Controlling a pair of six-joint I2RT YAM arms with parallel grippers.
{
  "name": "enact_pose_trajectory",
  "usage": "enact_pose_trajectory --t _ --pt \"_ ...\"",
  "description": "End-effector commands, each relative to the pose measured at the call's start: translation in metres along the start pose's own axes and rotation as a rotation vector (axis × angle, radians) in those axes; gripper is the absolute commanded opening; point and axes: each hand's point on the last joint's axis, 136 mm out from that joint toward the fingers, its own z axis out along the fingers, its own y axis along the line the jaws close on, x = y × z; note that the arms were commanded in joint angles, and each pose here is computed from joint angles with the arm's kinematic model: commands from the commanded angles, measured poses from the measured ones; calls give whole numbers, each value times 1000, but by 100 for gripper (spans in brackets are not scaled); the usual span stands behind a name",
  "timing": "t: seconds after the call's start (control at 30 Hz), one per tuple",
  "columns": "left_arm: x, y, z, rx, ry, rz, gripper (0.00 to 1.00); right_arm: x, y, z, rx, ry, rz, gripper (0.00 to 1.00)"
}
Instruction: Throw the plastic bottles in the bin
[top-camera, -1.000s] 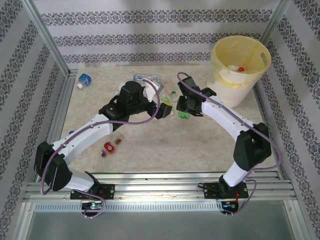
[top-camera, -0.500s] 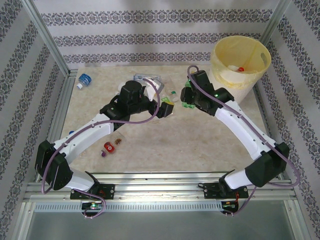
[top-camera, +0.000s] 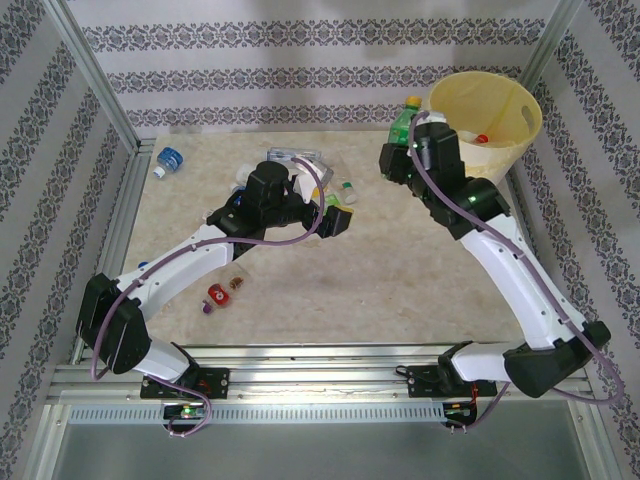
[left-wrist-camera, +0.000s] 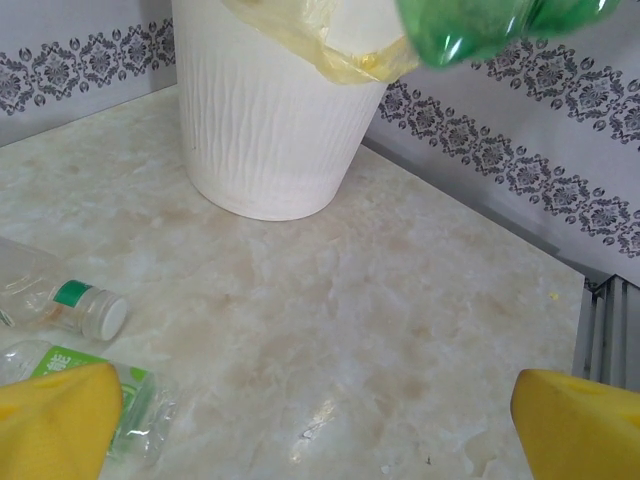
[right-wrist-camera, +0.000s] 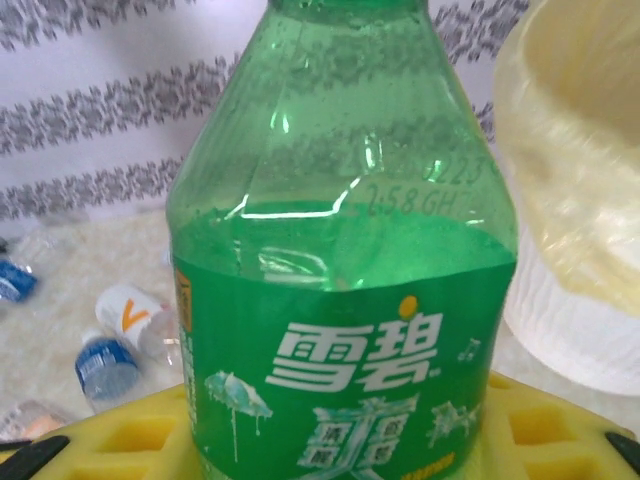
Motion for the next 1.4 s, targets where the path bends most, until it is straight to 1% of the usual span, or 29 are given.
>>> enact_pose_trajectory --t 0.0,0.23,0.5,0.73,0.93,1.23,1.37 --pt "-14 -1 0 22 -45 2 100 -46 -8 -26 14 -156 -9 25" --pt "-13 -1 0 22 -42 -2 100 -88 -16 -54 24 -288 -40 24" --pt "-13 0 -2 17 -37 -8 100 -137 -15 -95 25 -507 -110 20" --pt "-15 -3 -2 22 -38 -7 100 -170 -12 -127 20 -648 -173 20" --pt "-14 -2 -2 18 -38 -10 100 -187 -6 -147 3 -720 -214 19" --pt "-14 -2 -2 19 -40 -16 100 -210 6 -184 -29 -860 -306 19" --pt "-15 -2 -1 19 -41 -15 100 -216 10 -194 -36 -899 -335 19"
